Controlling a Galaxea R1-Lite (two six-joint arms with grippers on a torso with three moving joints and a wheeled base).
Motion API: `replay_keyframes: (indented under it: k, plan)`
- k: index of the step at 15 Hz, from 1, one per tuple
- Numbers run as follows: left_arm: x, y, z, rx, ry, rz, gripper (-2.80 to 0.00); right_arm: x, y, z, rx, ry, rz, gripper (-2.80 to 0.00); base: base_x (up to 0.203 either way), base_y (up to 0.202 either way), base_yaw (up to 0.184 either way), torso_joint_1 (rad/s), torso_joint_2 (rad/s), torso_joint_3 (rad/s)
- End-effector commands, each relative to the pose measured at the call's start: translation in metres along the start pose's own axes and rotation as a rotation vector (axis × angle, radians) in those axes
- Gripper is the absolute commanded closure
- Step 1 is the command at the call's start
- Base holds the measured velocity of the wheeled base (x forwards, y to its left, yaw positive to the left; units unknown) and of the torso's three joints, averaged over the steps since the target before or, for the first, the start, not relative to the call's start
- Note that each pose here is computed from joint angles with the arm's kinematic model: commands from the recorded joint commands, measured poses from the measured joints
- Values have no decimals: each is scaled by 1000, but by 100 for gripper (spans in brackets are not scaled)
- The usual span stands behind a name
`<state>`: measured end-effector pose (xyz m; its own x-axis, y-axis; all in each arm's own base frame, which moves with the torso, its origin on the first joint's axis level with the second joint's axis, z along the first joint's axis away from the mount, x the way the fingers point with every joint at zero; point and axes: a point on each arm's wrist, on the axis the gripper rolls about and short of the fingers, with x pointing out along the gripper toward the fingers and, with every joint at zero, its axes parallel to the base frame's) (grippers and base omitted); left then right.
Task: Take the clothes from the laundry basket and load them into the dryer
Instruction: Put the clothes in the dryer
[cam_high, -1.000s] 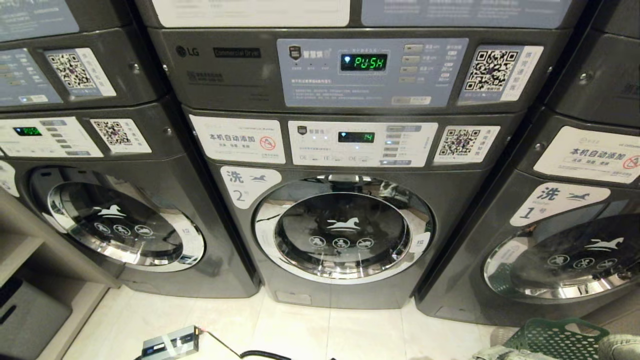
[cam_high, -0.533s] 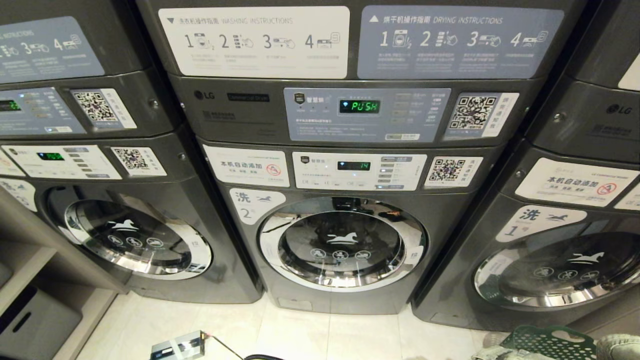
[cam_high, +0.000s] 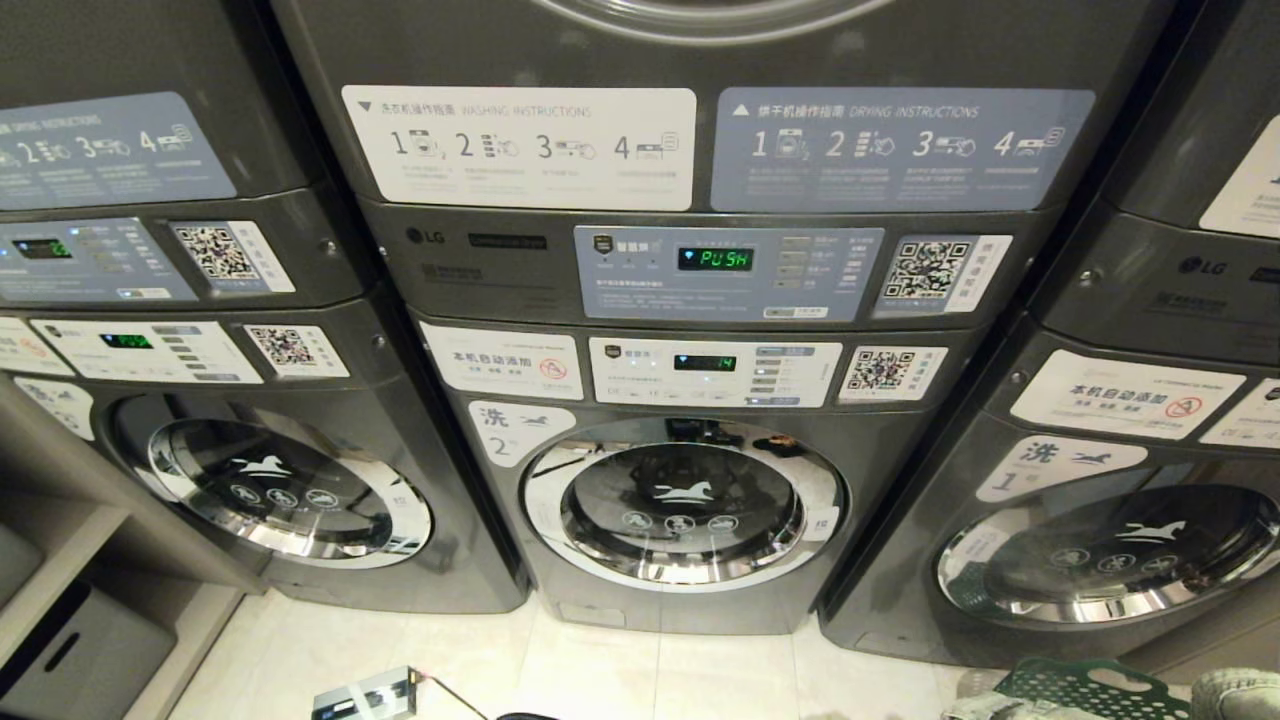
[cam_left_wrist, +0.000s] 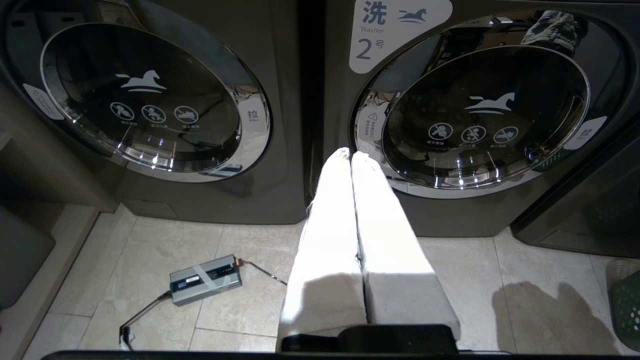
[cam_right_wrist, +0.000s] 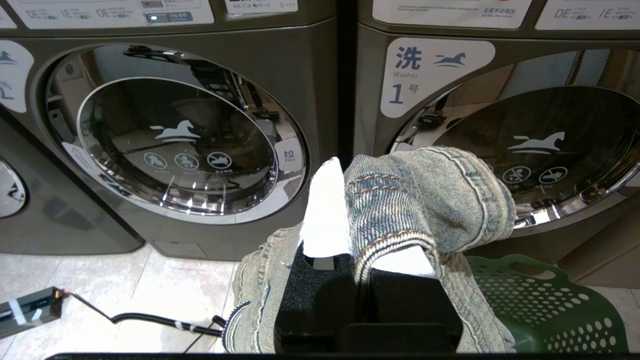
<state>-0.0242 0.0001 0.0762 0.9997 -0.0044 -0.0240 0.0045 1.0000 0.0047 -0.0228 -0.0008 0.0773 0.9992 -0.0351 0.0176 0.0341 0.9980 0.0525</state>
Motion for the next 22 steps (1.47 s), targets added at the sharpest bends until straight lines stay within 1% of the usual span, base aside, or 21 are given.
replay_keyframes:
  k: [1,12,16,22]
  plan:
    - [0,0,0,0,0,0,0,1,0,-2,0,7,-1,0,0,0,0,167,-343,-178]
    - [0,0,-1,0,2,1,0,1,0,-2,-2,8,-1,0,0,0,0,152,-314,-166]
    - [1,0,0,0,-26,1,0,1,0,-2,-2,8,-1,0,0,0,0,99,-204,-106]
    - [1,0,0,-2,-26,1,0,1,0,-2,-2,7,-1,0,0,0,0,83,-162,-85]
